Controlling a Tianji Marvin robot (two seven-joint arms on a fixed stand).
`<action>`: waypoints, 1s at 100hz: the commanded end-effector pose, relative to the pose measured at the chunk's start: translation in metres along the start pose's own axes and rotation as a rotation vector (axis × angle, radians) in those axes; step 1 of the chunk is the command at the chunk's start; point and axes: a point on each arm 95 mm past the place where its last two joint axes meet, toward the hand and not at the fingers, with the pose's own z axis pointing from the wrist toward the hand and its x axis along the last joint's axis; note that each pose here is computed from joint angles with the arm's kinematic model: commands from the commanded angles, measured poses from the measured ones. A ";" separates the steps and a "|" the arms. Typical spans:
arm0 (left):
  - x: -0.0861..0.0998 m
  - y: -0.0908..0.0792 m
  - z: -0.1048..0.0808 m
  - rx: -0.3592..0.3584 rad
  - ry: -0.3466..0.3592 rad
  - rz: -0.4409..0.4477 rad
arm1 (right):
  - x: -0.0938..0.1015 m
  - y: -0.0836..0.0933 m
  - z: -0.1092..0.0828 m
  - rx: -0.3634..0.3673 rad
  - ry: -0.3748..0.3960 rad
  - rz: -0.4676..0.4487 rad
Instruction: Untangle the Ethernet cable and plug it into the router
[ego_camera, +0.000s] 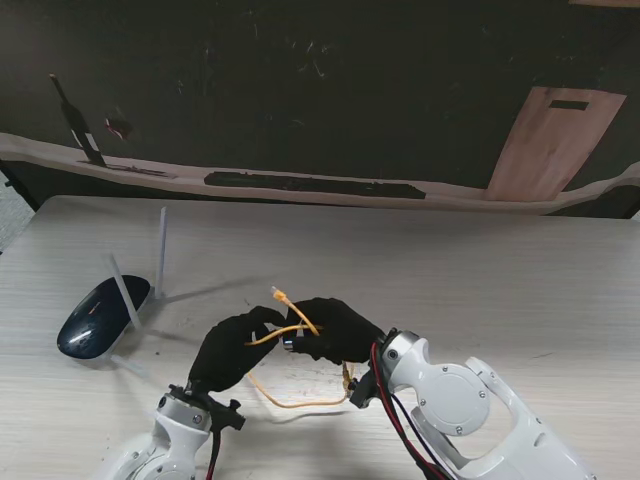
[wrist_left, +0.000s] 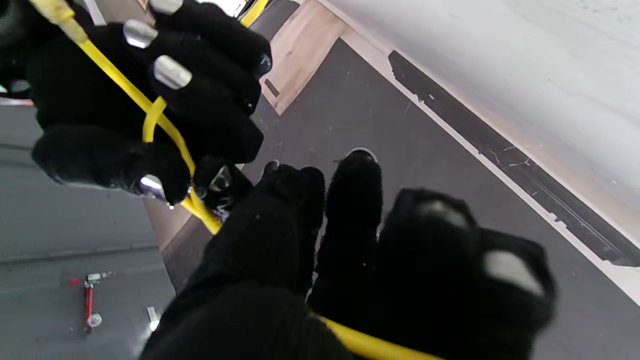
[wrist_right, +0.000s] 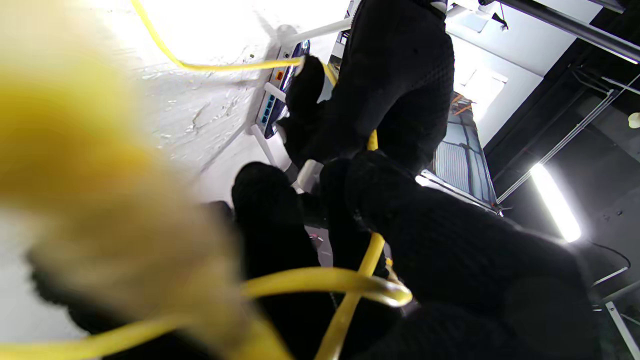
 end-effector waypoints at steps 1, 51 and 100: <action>0.005 0.002 0.000 -0.029 -0.008 -0.003 | -0.005 -0.005 -0.002 0.013 -0.016 0.056; 0.002 -0.010 -0.004 0.145 -0.099 -0.060 | -0.027 0.000 -0.029 -0.047 -0.103 0.095; -0.003 -0.019 -0.009 0.181 -0.143 -0.022 | -0.039 0.012 -0.044 -0.118 -0.132 -0.046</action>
